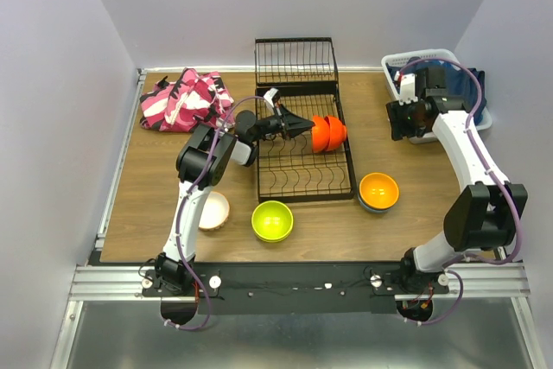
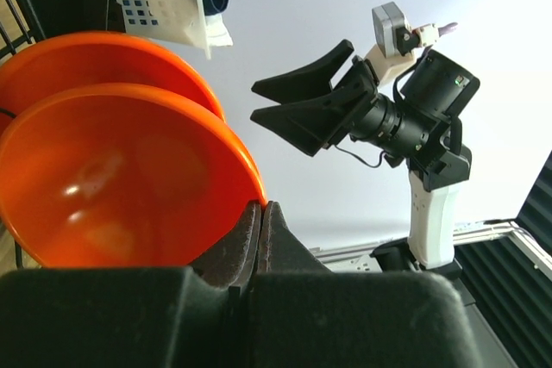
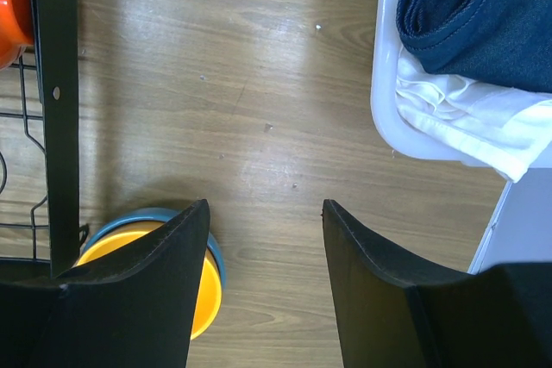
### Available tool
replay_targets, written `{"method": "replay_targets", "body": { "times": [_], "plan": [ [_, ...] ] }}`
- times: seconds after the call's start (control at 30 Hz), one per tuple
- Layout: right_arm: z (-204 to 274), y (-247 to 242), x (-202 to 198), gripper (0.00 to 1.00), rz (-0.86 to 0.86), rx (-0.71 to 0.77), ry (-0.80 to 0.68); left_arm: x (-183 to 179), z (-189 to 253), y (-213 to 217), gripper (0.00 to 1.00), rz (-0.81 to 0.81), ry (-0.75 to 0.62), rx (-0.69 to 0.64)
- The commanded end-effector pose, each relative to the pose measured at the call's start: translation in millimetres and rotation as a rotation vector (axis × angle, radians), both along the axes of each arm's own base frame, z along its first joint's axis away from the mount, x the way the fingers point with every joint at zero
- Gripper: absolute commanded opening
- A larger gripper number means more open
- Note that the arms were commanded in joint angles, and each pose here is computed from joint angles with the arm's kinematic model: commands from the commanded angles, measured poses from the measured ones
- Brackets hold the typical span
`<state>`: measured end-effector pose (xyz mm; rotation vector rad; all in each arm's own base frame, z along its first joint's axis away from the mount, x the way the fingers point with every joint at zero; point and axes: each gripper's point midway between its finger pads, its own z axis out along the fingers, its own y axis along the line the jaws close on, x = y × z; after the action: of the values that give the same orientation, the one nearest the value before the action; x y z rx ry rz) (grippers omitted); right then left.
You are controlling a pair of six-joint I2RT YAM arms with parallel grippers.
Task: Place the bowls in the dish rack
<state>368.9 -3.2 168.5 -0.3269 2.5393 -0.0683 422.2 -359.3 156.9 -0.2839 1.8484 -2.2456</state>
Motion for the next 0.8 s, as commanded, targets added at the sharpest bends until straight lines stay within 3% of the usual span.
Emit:
{"method": "replay_targets", "body": {
  "times": [0.0,0.63,0.77],
  "plan": [
    [7.3,-3.0,6.0,0.63,0.002,-0.007,-0.013,-12.8,0.0,11.1,0.00,-0.062,-0.105,-0.050],
    [3.9,6.5,12.3,0.63,0.023,-0.002,-0.020,4.3,-30.8,37.9,0.00,-0.047,-0.112,0.088],
    [4.6,6.7,9.8,0.63,0.024,-0.003,-0.020,-0.2,-39.4,39.1,0.09,-0.039,-0.131,0.135]
  ]
}}
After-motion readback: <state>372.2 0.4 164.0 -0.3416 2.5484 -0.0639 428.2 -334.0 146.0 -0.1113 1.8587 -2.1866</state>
